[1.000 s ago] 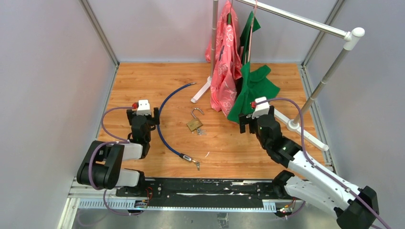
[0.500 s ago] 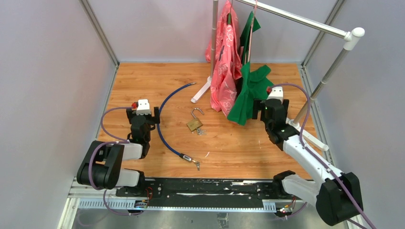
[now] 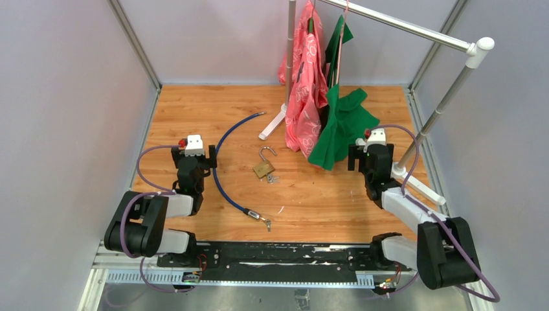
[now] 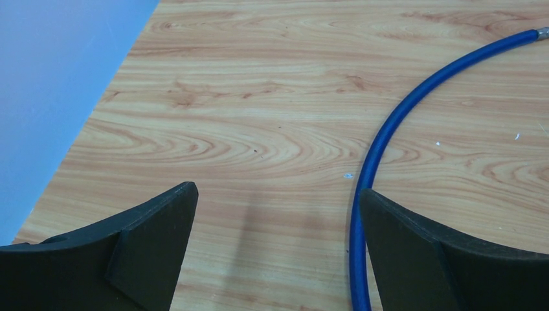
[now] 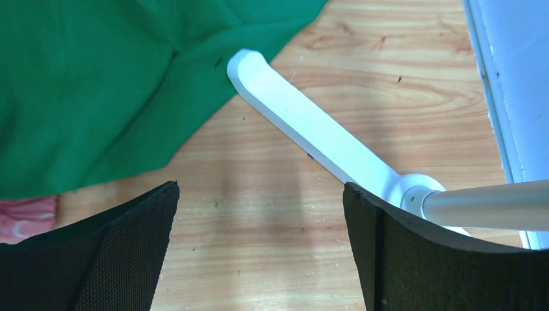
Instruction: Unlock with the key
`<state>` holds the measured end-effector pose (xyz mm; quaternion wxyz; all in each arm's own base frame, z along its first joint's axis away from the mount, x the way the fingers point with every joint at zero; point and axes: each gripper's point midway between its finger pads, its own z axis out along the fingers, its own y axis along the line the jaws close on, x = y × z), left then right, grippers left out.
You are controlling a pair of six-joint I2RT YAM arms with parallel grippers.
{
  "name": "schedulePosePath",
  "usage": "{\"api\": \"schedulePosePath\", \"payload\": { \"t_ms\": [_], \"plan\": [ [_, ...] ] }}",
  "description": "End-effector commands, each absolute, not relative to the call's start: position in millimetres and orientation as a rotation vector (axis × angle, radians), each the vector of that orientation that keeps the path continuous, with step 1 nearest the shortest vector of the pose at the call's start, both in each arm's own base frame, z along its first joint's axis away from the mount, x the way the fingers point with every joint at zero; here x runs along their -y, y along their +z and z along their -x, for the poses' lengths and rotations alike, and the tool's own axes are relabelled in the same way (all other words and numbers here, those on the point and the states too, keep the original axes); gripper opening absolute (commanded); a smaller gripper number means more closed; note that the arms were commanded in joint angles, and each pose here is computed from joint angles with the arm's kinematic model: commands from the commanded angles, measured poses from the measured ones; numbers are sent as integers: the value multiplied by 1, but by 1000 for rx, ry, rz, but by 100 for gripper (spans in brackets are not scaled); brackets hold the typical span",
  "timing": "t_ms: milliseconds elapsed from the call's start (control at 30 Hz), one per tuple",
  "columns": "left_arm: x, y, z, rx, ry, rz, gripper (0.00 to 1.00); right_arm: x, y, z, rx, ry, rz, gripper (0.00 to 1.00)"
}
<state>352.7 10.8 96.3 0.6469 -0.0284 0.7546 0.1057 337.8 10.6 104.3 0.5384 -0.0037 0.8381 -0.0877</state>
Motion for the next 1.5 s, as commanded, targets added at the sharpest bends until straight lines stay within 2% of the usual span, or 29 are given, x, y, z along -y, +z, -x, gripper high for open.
{"api": "schedulePosePath", "payload": {
  "t_ms": [0,167,333,600,1467],
  "plan": [
    [-15,103,-354,-1686,248,76,100,-3,105,-349,-1906,-202,30,99],
    [-15,102,-354,-1687,249,76,100,6,83,-352,-1934,-230,49,99],
    [-15,103,-354,-1686,248,76,100,10,91,-355,-1844,-245,89,99],
    [-15,103,-354,-1685,249,77,100,13,72,-351,-1816,-210,75,99],
    [-15,102,-354,-1686,249,76,100,16,70,-356,-1826,-225,66,99]
  ]
}}
